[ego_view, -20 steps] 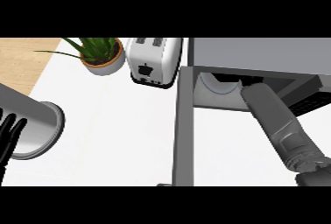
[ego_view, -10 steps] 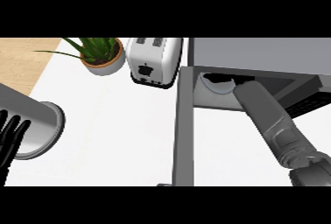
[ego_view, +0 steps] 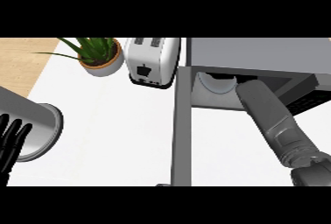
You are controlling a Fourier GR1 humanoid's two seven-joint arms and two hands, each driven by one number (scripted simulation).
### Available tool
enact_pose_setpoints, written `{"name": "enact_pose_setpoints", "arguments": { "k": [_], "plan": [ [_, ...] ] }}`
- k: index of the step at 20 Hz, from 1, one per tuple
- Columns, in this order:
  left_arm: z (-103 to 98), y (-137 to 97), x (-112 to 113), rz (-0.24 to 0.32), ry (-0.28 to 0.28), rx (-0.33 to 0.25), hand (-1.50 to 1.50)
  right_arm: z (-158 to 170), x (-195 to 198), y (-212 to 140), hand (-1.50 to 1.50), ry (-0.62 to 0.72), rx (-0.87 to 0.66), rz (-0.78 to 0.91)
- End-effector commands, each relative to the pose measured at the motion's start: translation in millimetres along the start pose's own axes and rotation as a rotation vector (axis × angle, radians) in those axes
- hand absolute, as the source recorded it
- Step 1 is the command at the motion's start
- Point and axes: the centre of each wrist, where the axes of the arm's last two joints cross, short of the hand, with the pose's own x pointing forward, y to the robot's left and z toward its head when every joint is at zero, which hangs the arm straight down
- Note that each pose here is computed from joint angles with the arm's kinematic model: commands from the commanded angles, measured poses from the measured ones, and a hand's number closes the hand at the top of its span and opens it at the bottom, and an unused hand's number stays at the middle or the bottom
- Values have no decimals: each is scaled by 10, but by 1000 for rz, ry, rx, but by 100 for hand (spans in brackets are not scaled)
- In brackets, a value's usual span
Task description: Pick up the milk, place it into the microwave and close the microwave
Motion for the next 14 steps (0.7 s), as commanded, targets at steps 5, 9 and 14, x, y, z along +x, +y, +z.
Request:
{"name": "enact_pose_setpoints", "arguments": {
  "k": [5,9,14],
  "plan": [
    [-7,4,-1,-3,6,6,-150,-108,-139,-242,-150,-8,-74,-7],
    [32,-92,-39,-10,7,8,-150,-92,-118,-209,-150,-22,-99,-21],
    [54,-134,7,-1,23,-6,-150,-209,-250,-483,-150,-21,-77,-67]
  ]
}}
